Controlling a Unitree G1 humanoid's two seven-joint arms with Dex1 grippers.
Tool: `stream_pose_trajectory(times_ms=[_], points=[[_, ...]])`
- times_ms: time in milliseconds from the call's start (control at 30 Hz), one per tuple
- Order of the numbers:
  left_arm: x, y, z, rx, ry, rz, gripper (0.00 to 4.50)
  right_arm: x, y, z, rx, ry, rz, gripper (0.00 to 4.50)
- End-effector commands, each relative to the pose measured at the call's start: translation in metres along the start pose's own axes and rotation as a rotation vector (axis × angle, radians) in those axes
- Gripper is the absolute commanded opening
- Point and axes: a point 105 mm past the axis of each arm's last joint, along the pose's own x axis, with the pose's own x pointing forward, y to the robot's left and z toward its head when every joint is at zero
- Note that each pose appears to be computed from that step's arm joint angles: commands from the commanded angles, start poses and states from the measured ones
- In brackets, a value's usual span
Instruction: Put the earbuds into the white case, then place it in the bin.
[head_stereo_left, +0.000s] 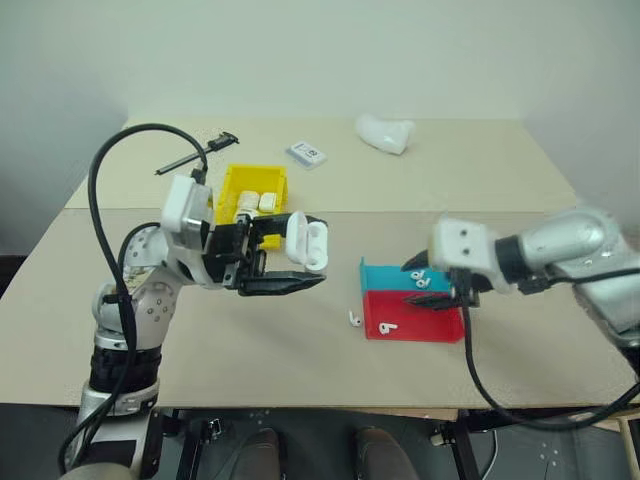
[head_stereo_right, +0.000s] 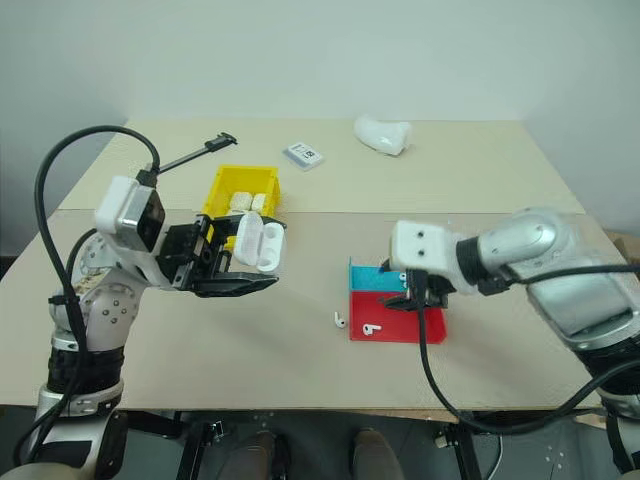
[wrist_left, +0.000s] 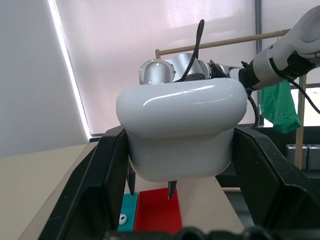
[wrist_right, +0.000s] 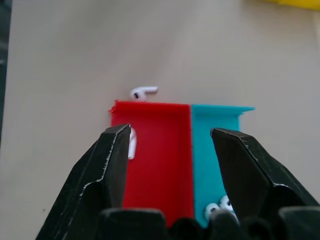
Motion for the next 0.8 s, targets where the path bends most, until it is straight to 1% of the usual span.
stream_pose_trajectory(times_ms=[33,167,267,433,533,600,800], points=[[-0.001,-0.005,0.010,0.056,-0.003,0.010,2.83,0.015,0.002,-0.006,-0.066,0.053,0.017,3.26],[-0.002,-0.007,0.009,0.052,0.008,0.029,2.83,0.034,0.004,-0.012,-0.047,0.101,0.055,3.26],[-0.001,-0.009,0.008,0.047,0.008,0.035,2.83,0.045,0.001,-0.017,-0.018,0.143,0.053,3.26],[0.001,-0.009,0.007,0.040,0.010,0.038,2.83,0.055,0.004,-0.019,0.022,0.186,0.070,3.26],[0.002,-0.009,0.006,0.038,0.008,0.037,2.83,0.056,0.003,-0.021,0.032,0.205,0.068,2.67],[0.002,-0.009,0.006,0.037,0.008,0.037,2.83,0.056,0.003,-0.021,0.030,0.207,0.068,1.98],[0.002,-0.011,0.006,0.032,0.005,0.040,2.83,0.058,0.005,-0.021,0.027,0.206,0.083,1.98]])
